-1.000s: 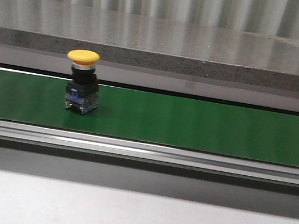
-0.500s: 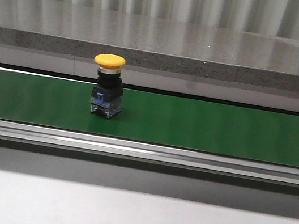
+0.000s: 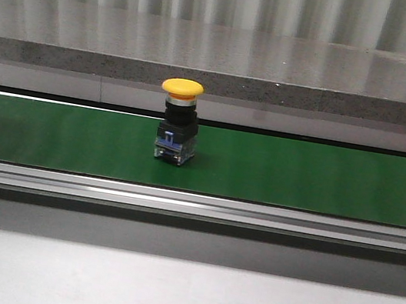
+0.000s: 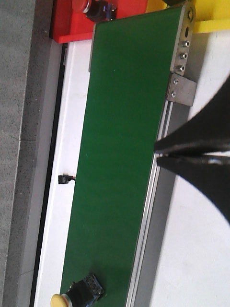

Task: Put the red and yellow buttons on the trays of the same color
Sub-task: 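Place the red button on the conveyor and withdraw the left gripper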

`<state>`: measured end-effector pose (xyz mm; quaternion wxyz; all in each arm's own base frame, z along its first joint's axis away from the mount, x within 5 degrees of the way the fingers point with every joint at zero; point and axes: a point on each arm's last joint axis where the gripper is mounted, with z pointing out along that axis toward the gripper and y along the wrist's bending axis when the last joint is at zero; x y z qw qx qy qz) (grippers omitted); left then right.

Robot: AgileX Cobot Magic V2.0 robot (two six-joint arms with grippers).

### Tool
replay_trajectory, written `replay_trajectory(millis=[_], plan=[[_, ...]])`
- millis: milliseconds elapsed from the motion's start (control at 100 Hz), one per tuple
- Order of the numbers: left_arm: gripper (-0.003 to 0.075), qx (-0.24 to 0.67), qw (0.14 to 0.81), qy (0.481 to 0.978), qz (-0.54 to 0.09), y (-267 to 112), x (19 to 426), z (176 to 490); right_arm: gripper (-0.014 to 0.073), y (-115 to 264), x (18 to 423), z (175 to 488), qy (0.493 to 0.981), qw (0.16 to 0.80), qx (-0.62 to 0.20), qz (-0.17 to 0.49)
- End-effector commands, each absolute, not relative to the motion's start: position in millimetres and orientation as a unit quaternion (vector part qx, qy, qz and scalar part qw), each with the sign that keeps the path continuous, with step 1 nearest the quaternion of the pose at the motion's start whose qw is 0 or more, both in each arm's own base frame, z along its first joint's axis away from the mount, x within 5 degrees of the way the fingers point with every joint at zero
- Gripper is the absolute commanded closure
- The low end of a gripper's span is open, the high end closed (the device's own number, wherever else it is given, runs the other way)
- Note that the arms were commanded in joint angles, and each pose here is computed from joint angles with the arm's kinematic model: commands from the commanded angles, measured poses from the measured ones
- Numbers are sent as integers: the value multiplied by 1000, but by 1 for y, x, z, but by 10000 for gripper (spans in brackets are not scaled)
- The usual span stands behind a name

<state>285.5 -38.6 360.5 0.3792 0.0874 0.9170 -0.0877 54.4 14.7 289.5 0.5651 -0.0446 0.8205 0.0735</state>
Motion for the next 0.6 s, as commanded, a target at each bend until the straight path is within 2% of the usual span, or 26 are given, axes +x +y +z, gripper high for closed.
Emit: replay_trajectory(millis=[0,240,590], plan=[[740,100,447,883,-100,-48,267,385,661,14,56,302,796,599,-38,75],[740,111,512,845,-105,-52,220,386,661,14,56,302,796,599,-38,75],[740,106,549,823,-104,-37,140,354,661,14,57,305,789,609,-36,74]])
